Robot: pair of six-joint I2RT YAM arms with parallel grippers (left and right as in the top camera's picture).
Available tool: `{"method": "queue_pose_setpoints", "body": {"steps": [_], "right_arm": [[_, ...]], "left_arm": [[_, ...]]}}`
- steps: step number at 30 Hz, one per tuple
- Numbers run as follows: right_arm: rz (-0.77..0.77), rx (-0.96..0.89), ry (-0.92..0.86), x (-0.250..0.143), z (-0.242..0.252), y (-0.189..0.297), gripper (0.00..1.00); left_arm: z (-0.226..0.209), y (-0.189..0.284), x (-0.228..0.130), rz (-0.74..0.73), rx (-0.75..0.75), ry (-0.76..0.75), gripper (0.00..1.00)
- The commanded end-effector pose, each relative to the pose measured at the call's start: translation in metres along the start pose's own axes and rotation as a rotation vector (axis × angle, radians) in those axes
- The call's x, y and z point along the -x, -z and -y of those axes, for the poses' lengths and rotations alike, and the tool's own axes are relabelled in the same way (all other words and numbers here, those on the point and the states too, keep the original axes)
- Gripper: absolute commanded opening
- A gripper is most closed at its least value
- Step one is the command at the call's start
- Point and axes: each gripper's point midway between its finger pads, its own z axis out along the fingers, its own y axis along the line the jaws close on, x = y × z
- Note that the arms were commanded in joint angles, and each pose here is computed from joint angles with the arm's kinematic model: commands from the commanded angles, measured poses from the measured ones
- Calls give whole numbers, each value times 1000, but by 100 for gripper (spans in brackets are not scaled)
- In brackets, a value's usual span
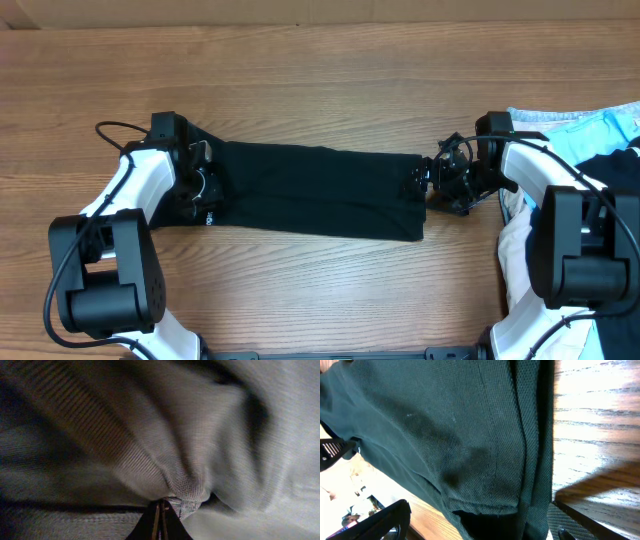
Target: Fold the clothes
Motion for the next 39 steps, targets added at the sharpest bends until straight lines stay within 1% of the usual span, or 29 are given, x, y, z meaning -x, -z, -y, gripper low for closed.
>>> {"method": "queue_pose_setpoints", "body": {"steps": [1,7,11,12,15,18,19,21,22,24,26,31,33,37,38,39], "right_arm": [[3,9,10,-1,-4,1,91],[2,9,9,-1,-4,1,91],[3,9,9,-1,-4,1,91],[3,9,9,-1,-4,1,91],[3,9,9,-1,-4,1,91],[4,9,11,-1,-4,1,91],[4,9,10,-1,-4,1,92],[4,9,10,-1,-4,1,92],[2,9,8,-1,-4,1,92],[0,9,7,-2,-4,1,92],[1,9,8,-1,-4,1,92],[10,10,15,1,-5,1,92],[11,10,16,1,-5,1,92],[10,10,15,1,-5,1,92],[10,10,15,1,-5,1,92],[10,10,15,1,-4,1,92]], "left_arm": [[32,10,-5,-20,-179,-36,4],[36,30,3,-27,-167,-33,4],[26,39,5,-37,-87,-28,4],[22,39,3,-46,-64,-22,7],[6,40,-6,-81,22,5,22],[-5,51,-9,-103,59,33,28],[-9,57,-7,-103,76,43,33],[-23,70,-1,-89,127,67,50],[-33,76,3,-75,162,93,54],[-51,82,9,-40,211,180,60],[-60,80,15,-10,200,229,64],[-56,60,19,23,126,222,64],[-56,52,18,26,125,216,66],[-64,40,20,59,147,210,65],[-64,38,19,59,146,210,63],[-64,37,17,51,144,212,52]]}}
